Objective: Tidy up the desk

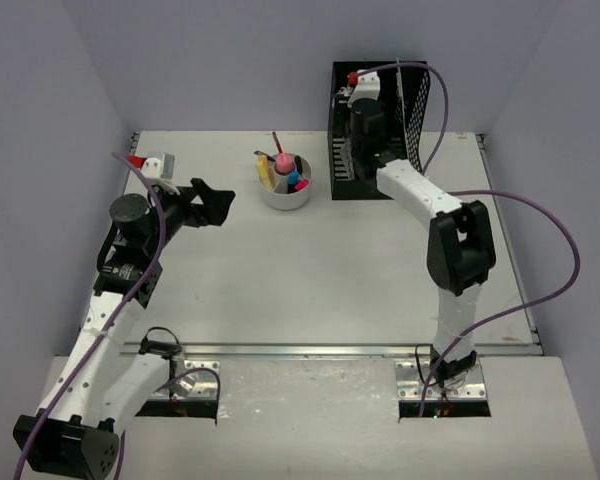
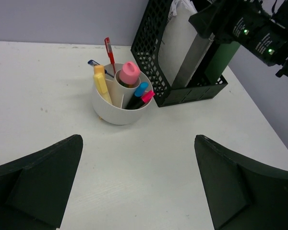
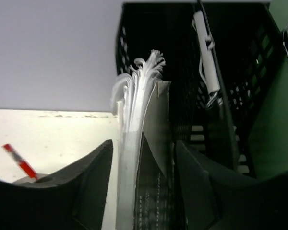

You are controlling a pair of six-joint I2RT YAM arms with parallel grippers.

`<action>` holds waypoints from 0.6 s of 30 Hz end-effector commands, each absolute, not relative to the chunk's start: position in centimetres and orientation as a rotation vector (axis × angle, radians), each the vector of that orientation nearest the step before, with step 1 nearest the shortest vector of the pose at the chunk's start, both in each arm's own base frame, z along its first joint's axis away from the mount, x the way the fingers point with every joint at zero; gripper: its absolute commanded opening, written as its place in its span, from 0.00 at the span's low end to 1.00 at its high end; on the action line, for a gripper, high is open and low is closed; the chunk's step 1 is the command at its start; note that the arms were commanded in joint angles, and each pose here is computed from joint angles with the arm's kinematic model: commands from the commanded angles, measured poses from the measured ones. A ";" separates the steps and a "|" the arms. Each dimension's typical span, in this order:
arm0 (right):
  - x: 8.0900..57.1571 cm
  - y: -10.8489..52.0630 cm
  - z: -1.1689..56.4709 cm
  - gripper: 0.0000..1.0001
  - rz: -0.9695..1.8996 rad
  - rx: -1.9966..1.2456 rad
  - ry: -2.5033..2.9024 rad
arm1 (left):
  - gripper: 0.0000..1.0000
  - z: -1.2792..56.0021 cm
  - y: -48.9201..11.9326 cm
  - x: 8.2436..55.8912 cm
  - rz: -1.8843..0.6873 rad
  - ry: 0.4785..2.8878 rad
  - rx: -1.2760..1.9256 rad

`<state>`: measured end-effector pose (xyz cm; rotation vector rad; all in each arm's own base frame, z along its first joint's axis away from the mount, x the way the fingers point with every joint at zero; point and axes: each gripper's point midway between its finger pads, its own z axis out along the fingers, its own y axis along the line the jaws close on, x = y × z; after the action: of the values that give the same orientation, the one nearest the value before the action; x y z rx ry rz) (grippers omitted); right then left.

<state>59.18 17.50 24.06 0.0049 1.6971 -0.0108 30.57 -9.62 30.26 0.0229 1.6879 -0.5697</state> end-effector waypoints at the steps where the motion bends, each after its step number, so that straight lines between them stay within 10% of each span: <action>1: 57.9 18.4 33.8 0.58 0.144 0.019 1.527 | 1.00 32.0 -9.8 30.3 -0.575 1.638 0.040; 10: 48.0 18.7 43.5 0.98 0.235 -0.293 1.410 | 1.00 30.6 -10.0 31.7 -0.516 1.851 0.144; 18: 36.7 13.9 37.8 0.99 0.083 -0.566 1.597 | 1.00 28.1 -8.4 32.6 -0.394 1.921 0.119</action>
<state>38.71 14.94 45.88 -0.3922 1.3872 0.1626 32.44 -9.01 28.04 0.0948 1.9299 -0.4571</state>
